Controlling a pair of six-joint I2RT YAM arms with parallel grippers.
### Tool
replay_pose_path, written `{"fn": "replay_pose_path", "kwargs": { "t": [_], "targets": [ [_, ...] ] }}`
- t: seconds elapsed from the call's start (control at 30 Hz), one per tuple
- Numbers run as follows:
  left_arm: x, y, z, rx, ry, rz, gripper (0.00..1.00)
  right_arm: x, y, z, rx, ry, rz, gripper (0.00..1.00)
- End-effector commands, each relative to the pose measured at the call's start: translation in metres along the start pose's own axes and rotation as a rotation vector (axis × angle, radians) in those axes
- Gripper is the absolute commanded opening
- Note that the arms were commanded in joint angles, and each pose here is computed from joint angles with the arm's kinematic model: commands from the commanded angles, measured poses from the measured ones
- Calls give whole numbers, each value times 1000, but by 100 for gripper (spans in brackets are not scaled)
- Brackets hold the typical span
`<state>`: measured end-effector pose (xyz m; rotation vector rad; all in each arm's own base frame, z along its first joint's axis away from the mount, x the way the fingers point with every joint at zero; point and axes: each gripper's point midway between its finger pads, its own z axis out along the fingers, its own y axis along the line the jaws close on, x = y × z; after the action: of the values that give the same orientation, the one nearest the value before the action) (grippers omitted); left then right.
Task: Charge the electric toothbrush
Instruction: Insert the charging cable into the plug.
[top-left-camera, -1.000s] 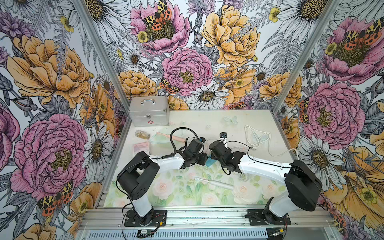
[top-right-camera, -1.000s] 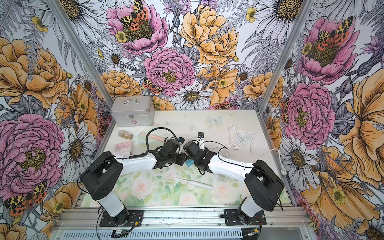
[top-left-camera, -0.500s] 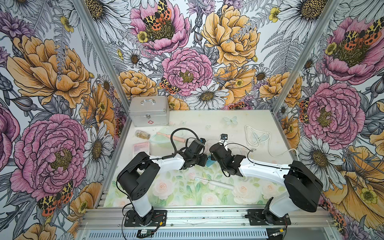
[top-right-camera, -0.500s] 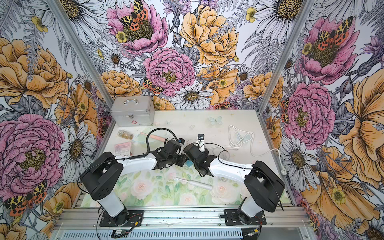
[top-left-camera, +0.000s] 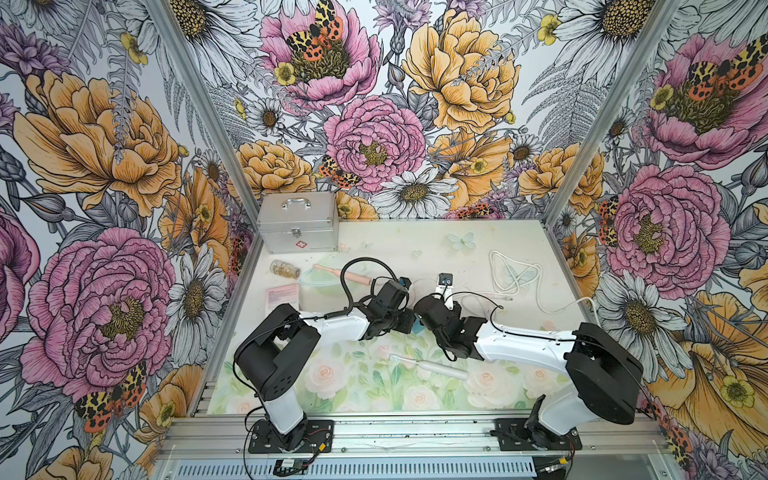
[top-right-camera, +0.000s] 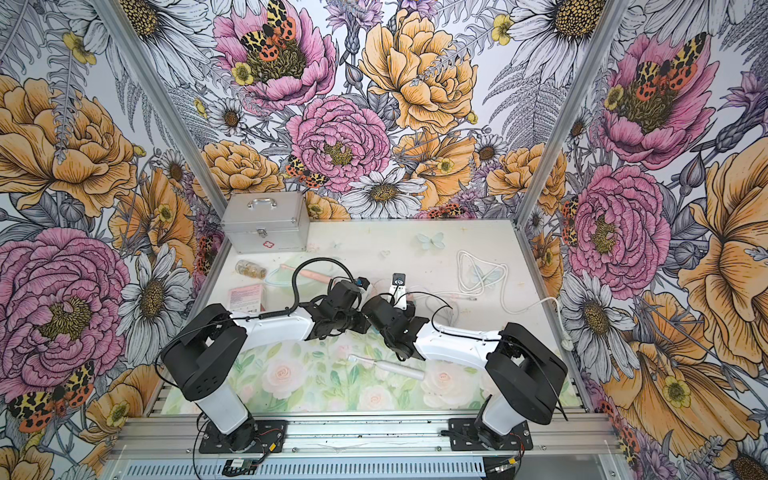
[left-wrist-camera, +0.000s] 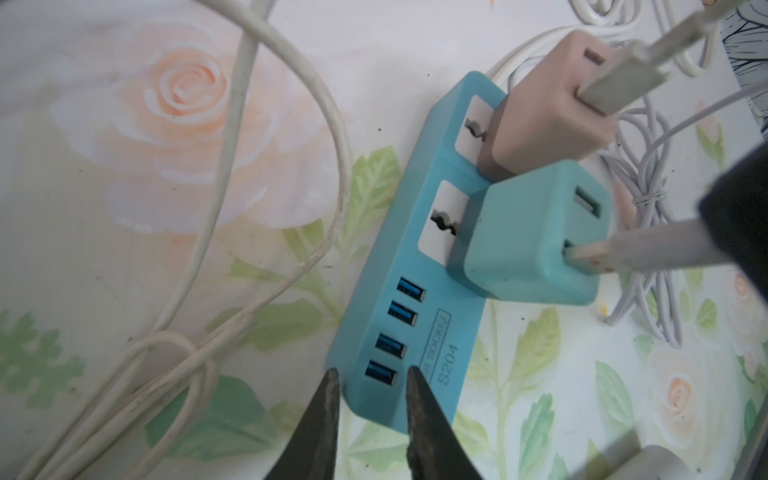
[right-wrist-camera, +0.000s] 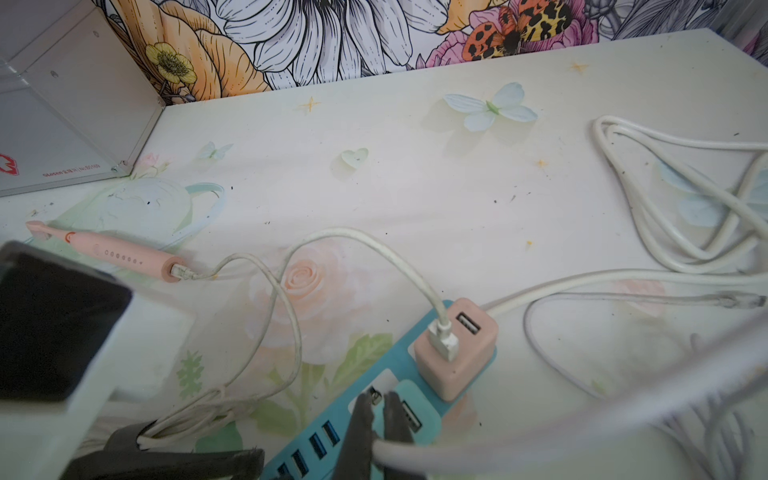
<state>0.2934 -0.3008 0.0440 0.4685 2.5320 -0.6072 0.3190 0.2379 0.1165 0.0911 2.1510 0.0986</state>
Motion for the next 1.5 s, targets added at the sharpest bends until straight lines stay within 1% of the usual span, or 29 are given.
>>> {"fn": "replay_pose_path", "kwargs": {
  "t": [0.0,0.07,0.17,0.3,0.43,0.53,0.67,0.8,0.93,1.03,1.23,1.3,1.43,1.47],
  "targets": [
    [-4,-3,-4,31,-19,-37,29,46,-7,5,19,121,-175,0],
    [-5,-2,-5,33,-24,-48,29,51,-6,6,16,134,-175,0],
    [-7,-2,-7,36,-38,-56,29,54,-22,12,65,138,-135,0],
    [-9,-2,-9,39,-48,-66,29,46,-36,11,110,109,-114,0],
    [-14,-9,-9,59,-59,-61,29,43,-35,10,129,93,-155,0],
    [-13,-18,-5,71,-53,-40,29,46,-33,12,128,103,-149,0],
    [-11,-10,-3,58,-47,-71,28,45,-31,9,131,89,-185,0],
    [-9,-10,-4,65,-44,-60,28,32,-49,12,182,65,-181,0],
    [-4,-11,0,68,-28,-60,27,31,-35,16,156,54,-247,0],
    [-5,-9,0,58,-32,-67,27,41,-26,19,92,81,-228,0],
    [-7,-9,-2,63,-36,-75,27,66,-27,13,9,159,-200,0],
    [-9,-8,-6,63,-43,-76,27,78,-35,15,8,208,-204,0],
    [-13,-6,-15,41,-58,-69,27,100,-63,15,15,317,-138,0],
    [-14,-6,-16,38,-61,-69,27,105,-64,16,8,339,-145,0]
  ]
}}
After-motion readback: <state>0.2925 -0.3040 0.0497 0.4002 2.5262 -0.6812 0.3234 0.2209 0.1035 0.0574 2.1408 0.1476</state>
